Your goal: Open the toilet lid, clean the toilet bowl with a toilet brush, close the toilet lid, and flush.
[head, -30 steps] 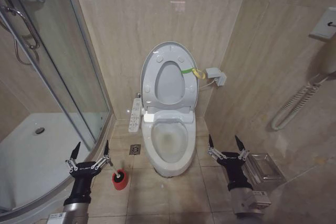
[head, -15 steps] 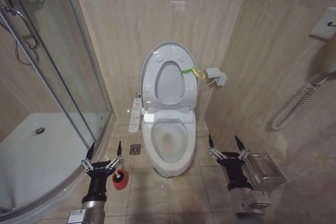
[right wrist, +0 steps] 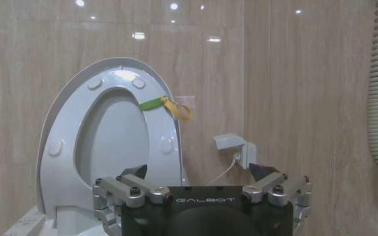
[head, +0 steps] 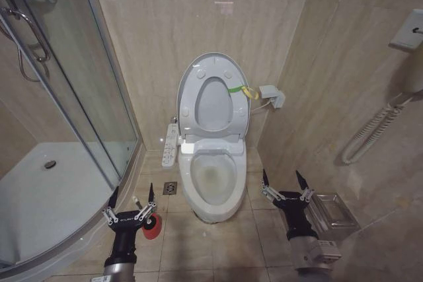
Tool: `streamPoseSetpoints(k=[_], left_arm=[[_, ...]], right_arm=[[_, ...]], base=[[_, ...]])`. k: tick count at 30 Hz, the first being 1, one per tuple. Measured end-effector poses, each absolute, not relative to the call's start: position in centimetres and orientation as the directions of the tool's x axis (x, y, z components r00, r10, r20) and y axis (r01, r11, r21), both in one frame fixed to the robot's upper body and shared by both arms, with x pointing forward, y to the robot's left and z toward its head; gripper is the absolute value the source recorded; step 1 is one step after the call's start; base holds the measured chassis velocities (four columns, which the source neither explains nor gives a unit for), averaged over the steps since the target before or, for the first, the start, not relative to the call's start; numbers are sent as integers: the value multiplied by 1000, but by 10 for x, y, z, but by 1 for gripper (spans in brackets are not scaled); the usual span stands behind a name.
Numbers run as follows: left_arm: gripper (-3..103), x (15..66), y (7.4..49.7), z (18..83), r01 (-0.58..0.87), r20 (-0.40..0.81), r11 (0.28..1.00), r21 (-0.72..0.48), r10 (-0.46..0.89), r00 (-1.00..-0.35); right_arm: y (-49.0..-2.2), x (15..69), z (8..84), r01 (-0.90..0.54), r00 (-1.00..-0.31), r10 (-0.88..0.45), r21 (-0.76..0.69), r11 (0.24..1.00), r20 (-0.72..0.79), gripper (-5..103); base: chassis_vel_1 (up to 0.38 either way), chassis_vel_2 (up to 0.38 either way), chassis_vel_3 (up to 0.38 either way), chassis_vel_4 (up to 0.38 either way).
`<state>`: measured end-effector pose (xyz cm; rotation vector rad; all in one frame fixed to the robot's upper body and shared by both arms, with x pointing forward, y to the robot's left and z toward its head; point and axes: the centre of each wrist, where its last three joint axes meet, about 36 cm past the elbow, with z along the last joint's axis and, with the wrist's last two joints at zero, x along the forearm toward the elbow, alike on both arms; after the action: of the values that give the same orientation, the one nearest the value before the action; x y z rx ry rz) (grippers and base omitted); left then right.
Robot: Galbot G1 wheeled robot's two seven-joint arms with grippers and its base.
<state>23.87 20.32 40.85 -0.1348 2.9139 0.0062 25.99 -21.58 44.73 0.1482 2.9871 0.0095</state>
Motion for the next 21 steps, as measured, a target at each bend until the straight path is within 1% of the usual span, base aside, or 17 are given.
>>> streamPoseSetpoints(k=[8, 21], left_arm=[[99, 235, 205, 409, -141, -223, 990, 2, -137, -965], [98, 221, 194, 415, -133, -236, 991, 8, -127, -964]], right_arm=[[-216, 260, 447, 98, -984, 99, 14, 995, -150, 100], [-216, 260, 447, 98, -984, 99, 14, 995, -150, 100]], base=[[0, 0, 0, 0], [0, 0, 0, 0]])
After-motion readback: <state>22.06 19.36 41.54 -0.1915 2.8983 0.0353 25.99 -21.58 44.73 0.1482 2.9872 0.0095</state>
